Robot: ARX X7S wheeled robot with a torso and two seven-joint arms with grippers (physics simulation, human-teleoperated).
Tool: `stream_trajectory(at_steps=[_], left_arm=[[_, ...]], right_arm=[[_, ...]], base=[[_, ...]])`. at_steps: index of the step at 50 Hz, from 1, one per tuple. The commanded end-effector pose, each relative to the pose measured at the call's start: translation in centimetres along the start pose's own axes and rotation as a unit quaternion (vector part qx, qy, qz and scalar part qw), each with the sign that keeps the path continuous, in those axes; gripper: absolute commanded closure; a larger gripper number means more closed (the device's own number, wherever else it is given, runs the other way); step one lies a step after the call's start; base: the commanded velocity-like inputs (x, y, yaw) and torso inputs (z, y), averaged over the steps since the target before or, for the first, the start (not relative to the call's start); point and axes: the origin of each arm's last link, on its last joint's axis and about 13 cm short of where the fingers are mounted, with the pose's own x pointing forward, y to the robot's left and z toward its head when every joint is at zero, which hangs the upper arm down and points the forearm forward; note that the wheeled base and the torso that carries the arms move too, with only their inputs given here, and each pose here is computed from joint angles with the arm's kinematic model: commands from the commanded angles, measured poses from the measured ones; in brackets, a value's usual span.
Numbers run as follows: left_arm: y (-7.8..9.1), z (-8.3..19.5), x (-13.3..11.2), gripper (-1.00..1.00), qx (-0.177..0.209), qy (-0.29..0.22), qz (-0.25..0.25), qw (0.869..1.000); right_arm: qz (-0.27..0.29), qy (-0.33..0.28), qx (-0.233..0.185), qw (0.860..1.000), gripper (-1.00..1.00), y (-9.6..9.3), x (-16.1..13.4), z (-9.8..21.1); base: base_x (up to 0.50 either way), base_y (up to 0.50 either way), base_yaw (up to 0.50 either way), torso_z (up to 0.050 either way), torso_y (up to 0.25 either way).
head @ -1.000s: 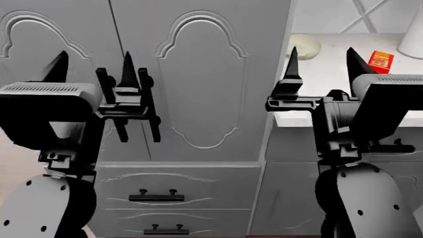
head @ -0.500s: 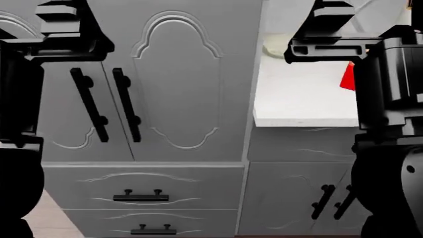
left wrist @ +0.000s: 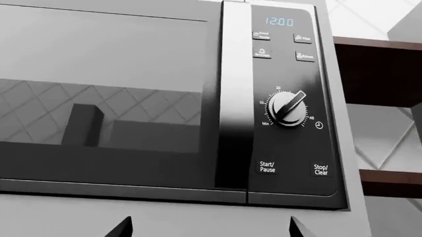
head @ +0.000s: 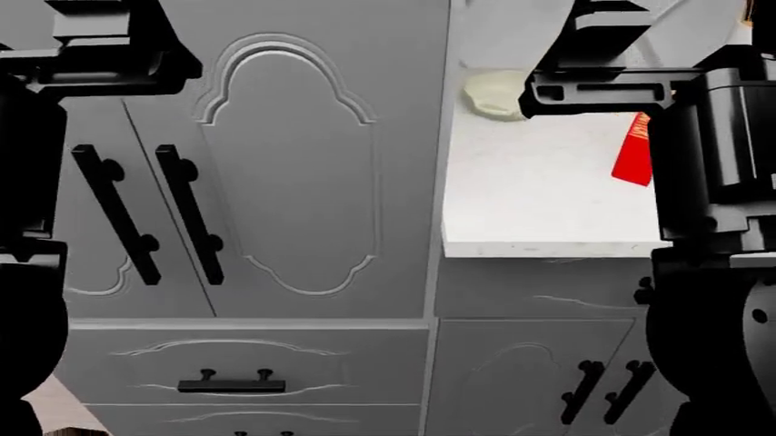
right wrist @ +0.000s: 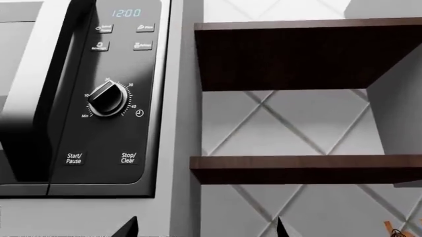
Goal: Open the microwave door
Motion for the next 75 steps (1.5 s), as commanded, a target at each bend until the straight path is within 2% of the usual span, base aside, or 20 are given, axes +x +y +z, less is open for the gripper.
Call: stream_trajectory(at_steps=[1, 7, 13, 17, 24, 32, 43, 64, 75], left_arm=[[0.3, 1.1, 0.6, -1.00, 0.008, 0.006, 0.005, 1.000], [0.4, 3.4, 2.3, -1.00, 0.038, 0.036, 0.002, 0.999], [-0.1, 5.7, 4.6, -1.00, 0.083, 0.053, -0.020, 0.995], [-0.6, 7.2, 6.7, -1.00, 0.111, 0.051, -0.034, 0.992], [-0.7, 8.3, 10.7, -1.00, 0.133, 0.057, -0.034, 0.989], [-0.4, 8.3, 14.0, -1.00, 0.140, 0.073, -0.022, 0.987], [-0.7, 7.5, 17.2, -1.00, 0.139, 0.088, -0.029, 0.986], [-2.2, 6.9, 20.0, -1.00, 0.158, 0.098, -0.048, 0.981], [-2.3, 7.2, 21.6, -1.00, 0.161, 0.098, -0.040, 0.981]], right_arm=[[0.001, 0.002, 0.006, 1.000, -1.00, 0.1, -0.2, -0.1], [-0.001, 0.001, 0.011, 1.000, -1.00, 0.1, -0.4, -0.1], [-0.003, -0.002, 0.018, 1.000, -1.00, 0.0, -0.6, 0.1], [-0.005, -0.003, 0.021, 1.000, -1.00, -0.2, -0.7, 0.3], [-0.005, -0.006, 0.022, 1.000, -1.00, -0.3, -0.6, 0.6], [-0.004, -0.007, 0.022, 1.000, -1.00, -0.2, -0.6, 0.6], [-0.006, -0.011, 0.020, 1.000, -1.00, -0.4, -0.5, 0.9], [-0.013, -0.013, 0.019, 1.000, -1.00, -0.7, -0.5, 0.9], [-0.014, -0.013, 0.018, 1.000, -1.00, -0.7, -0.4, 0.9]], base=[[0.00, 0.00, 0.00, 0.000, 0.000], [0.00, 0.00, 0.00, 0.000, 0.000], [0.00, 0.00, 0.00, 0.000, 0.000], [0.00, 0.00, 0.00, 0.000, 0.000], [0.00, 0.00, 0.00, 0.000, 0.000], [0.00, 0.00, 0.00, 0.000, 0.000], [0.00, 0.00, 0.00, 0.000, 0.000], [0.00, 0.00, 0.00, 0.000, 0.000], [0.00, 0.00, 0.00, 0.000, 0.000]])
